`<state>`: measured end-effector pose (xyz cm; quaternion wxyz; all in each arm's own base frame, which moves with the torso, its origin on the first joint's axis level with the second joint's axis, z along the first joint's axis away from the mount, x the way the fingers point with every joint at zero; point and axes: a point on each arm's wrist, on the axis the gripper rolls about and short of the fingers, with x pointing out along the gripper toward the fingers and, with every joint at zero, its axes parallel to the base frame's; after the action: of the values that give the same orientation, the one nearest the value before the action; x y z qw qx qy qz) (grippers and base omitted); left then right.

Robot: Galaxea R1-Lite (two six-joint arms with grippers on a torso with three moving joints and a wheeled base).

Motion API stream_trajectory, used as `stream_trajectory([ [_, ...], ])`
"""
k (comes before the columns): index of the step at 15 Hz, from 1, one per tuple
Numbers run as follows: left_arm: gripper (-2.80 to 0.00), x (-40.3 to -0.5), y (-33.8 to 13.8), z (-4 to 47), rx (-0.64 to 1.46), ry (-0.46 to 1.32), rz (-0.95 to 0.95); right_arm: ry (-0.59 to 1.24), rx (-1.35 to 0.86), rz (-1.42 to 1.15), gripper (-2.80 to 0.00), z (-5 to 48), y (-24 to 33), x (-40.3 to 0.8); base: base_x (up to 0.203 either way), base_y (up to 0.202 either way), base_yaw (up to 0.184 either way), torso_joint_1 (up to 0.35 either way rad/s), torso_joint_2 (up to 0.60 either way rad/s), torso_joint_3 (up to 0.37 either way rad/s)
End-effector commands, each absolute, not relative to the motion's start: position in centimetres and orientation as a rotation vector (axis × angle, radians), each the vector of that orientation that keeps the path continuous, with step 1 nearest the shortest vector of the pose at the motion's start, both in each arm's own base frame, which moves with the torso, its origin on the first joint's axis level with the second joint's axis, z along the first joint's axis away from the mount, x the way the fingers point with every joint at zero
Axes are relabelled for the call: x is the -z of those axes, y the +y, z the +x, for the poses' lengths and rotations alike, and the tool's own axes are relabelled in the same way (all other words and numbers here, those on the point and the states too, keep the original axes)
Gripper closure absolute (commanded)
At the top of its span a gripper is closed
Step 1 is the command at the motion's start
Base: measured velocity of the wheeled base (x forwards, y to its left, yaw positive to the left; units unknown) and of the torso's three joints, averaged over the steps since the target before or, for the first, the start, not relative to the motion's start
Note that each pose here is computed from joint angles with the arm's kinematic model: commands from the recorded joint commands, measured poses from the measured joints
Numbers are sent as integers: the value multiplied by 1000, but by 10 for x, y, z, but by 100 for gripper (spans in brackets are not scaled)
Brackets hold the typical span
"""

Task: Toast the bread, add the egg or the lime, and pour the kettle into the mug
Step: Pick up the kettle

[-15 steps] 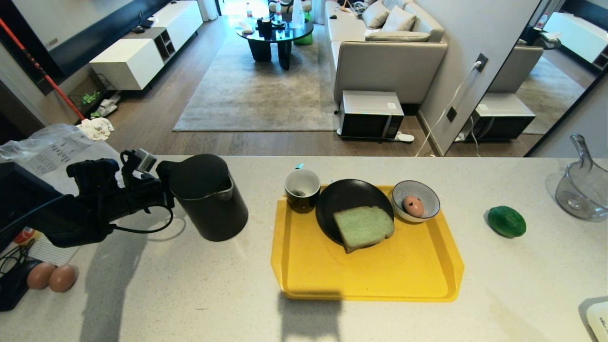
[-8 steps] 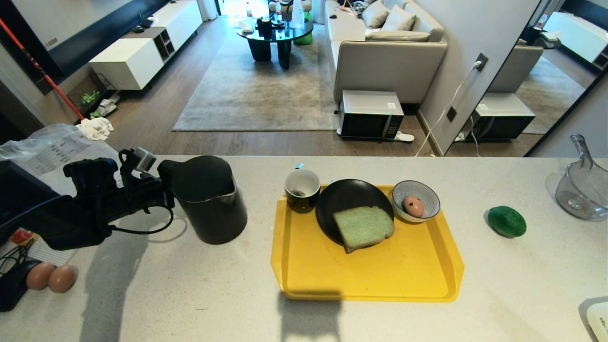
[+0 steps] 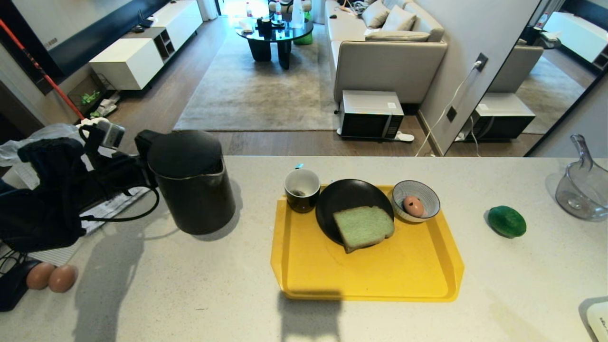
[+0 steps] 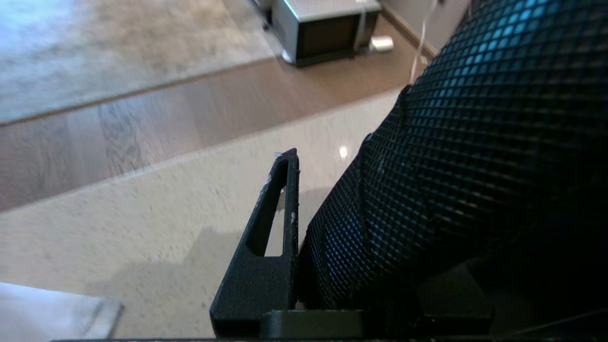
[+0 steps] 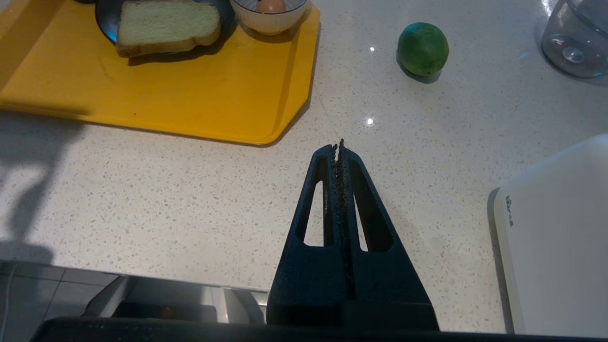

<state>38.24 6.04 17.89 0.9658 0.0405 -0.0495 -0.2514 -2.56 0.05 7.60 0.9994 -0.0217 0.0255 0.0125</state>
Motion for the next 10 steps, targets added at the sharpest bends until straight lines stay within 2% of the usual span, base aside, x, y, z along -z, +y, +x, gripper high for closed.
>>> stream_trajectory([
  [1, 0, -212, 57, 359, 498, -180, 82, 52, -26, -44, 0, -26, 0, -76, 0, 0, 0, 0, 0, 0],
  [10, 0, -260, 53, 320, 470, -289, 77, 52, -26, -44, 0, -26, 0, -76, 0, 0, 0, 0, 0, 0],
])
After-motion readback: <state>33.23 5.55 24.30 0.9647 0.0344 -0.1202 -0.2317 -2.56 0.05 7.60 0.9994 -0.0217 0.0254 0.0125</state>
